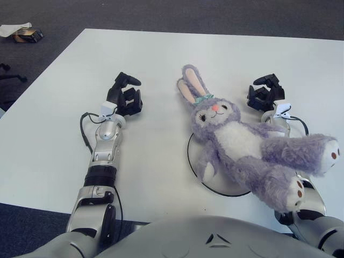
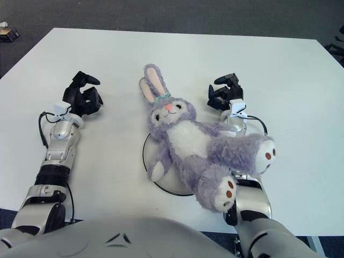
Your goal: Put the doll into the plate.
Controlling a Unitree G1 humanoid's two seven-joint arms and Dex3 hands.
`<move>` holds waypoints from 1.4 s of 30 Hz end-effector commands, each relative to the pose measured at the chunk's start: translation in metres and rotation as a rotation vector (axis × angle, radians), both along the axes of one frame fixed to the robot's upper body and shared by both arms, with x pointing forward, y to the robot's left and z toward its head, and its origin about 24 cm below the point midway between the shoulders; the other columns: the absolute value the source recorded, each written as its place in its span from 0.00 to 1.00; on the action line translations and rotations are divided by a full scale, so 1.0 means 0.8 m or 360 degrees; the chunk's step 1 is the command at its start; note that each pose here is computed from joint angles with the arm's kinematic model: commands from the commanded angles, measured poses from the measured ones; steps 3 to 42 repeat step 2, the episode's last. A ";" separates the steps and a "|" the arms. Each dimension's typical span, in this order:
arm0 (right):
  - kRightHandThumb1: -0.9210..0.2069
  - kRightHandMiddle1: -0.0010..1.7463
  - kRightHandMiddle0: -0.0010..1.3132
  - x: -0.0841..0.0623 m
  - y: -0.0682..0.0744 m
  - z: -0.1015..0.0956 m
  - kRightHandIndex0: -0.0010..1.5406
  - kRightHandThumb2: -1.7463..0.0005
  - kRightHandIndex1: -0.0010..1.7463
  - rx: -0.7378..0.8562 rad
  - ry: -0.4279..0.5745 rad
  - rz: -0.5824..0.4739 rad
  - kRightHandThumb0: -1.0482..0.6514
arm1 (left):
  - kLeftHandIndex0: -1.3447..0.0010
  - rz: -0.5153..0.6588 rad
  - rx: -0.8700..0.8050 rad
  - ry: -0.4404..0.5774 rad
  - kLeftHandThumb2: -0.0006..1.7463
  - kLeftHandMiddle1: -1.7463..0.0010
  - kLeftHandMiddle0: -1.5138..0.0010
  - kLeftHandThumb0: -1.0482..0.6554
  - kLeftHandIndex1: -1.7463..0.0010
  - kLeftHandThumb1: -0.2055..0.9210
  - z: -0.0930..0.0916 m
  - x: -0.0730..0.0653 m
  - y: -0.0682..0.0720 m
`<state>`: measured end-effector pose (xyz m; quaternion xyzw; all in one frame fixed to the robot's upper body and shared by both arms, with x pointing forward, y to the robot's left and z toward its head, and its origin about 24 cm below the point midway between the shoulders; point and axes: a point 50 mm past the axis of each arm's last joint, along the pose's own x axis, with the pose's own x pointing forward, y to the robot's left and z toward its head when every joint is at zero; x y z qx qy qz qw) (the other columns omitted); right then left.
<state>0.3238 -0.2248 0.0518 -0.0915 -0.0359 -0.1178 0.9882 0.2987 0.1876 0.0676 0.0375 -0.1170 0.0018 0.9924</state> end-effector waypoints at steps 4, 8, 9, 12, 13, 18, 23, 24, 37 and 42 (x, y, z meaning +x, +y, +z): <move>0.43 1.00 0.25 -0.017 -0.006 -0.036 0.39 0.36 0.90 -0.0031 0.0251 -0.0033 0.61 | 0.66 -0.0004 -0.0012 0.0156 0.61 0.00 0.36 0.37 0.00 0.64 -0.033 -0.014 -0.003; 0.43 1.00 0.25 -0.017 -0.006 -0.036 0.39 0.36 0.90 -0.0031 0.0251 -0.0033 0.61 | 0.66 -0.0004 -0.0012 0.0156 0.61 0.00 0.36 0.37 0.00 0.64 -0.033 -0.014 -0.003; 0.43 1.00 0.25 -0.017 -0.006 -0.036 0.39 0.36 0.90 -0.0031 0.0251 -0.0033 0.61 | 0.66 -0.0004 -0.0012 0.0156 0.61 0.00 0.36 0.37 0.00 0.64 -0.033 -0.014 -0.003; 0.43 1.00 0.25 -0.017 -0.006 -0.036 0.39 0.36 0.90 -0.0031 0.0251 -0.0033 0.61 | 0.66 -0.0004 -0.0012 0.0156 0.61 0.00 0.36 0.37 0.00 0.64 -0.033 -0.014 -0.003; 0.43 1.00 0.25 -0.017 -0.006 -0.036 0.39 0.36 0.90 -0.0031 0.0251 -0.0033 0.61 | 0.66 -0.0004 -0.0012 0.0156 0.61 0.00 0.36 0.37 0.00 0.64 -0.033 -0.014 -0.003; 0.43 1.00 0.25 -0.017 -0.006 -0.036 0.39 0.36 0.90 -0.0031 0.0251 -0.0033 0.61 | 0.66 -0.0004 -0.0012 0.0156 0.61 0.00 0.36 0.37 0.00 0.64 -0.033 -0.014 -0.003; 0.43 1.00 0.25 -0.017 -0.006 -0.036 0.39 0.36 0.90 -0.0031 0.0251 -0.0033 0.61 | 0.66 -0.0004 -0.0012 0.0156 0.61 0.00 0.36 0.37 0.00 0.64 -0.033 -0.014 -0.003; 0.43 1.00 0.25 -0.017 -0.006 -0.036 0.39 0.36 0.90 -0.0031 0.0251 -0.0033 0.61 | 0.66 -0.0004 -0.0012 0.0156 0.61 0.00 0.36 0.37 0.00 0.64 -0.033 -0.014 -0.003; 0.43 1.00 0.25 -0.017 -0.006 -0.036 0.39 0.36 0.90 -0.0031 0.0251 -0.0033 0.61 | 0.66 -0.0004 -0.0012 0.0156 0.61 0.00 0.36 0.37 0.00 0.64 -0.033 -0.014 -0.003; 0.43 1.00 0.25 -0.017 -0.006 -0.036 0.39 0.36 0.90 -0.0031 0.0251 -0.0033 0.61 | 0.66 -0.0004 -0.0012 0.0156 0.61 0.00 0.36 0.37 0.00 0.64 -0.033 -0.014 -0.003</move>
